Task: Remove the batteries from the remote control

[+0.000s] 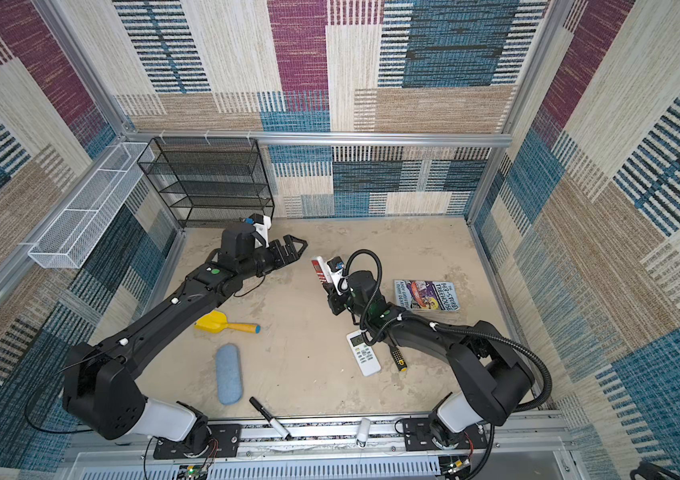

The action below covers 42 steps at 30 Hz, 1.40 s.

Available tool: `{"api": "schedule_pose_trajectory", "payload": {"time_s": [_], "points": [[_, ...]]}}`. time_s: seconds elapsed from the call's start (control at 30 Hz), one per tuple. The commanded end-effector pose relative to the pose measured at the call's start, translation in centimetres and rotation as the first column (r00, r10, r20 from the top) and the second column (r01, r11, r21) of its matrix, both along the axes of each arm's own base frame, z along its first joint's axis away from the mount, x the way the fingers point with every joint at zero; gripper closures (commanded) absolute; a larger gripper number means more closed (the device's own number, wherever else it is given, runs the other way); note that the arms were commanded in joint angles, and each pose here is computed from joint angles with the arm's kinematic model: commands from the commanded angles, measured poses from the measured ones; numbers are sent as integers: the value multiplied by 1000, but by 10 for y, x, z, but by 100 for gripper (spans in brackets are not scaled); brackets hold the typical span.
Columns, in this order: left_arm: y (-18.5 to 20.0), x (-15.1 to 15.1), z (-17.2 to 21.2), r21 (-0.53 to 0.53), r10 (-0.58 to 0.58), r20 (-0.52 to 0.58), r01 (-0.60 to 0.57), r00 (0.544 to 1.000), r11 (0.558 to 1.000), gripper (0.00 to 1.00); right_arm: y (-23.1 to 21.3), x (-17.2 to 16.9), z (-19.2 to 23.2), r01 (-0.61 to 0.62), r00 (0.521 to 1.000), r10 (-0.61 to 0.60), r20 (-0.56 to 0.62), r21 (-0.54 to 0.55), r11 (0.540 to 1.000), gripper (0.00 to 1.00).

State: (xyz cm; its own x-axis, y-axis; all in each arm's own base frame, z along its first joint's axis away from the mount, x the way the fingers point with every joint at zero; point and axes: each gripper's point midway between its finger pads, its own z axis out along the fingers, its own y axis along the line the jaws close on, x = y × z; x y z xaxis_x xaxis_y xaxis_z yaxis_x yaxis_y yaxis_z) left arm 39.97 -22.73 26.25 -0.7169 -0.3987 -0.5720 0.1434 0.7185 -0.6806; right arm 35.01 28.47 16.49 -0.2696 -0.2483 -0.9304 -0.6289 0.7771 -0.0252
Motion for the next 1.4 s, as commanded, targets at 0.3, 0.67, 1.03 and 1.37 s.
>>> {"api": "schedule_pose_trajectory", "payload": {"time_s": [0.3,0.67,1.03,1.37], "points": [[-7,-42,-18,-85,-125,-253,107,959,991,2,-14,19,44,351,783,-96,615,-309,884,85],[-17,-34,-5,-126,-162,-205,138,965,982,7,4,8,51,404,667,21,745,-385,830,85],[-29,-35,-7,-180,-213,-235,173,948,968,27,11,12,62,491,587,42,808,-397,775,86],[-41,-35,-12,-264,-262,-209,204,942,943,42,15,11,66,496,567,55,822,-393,774,86]]}}
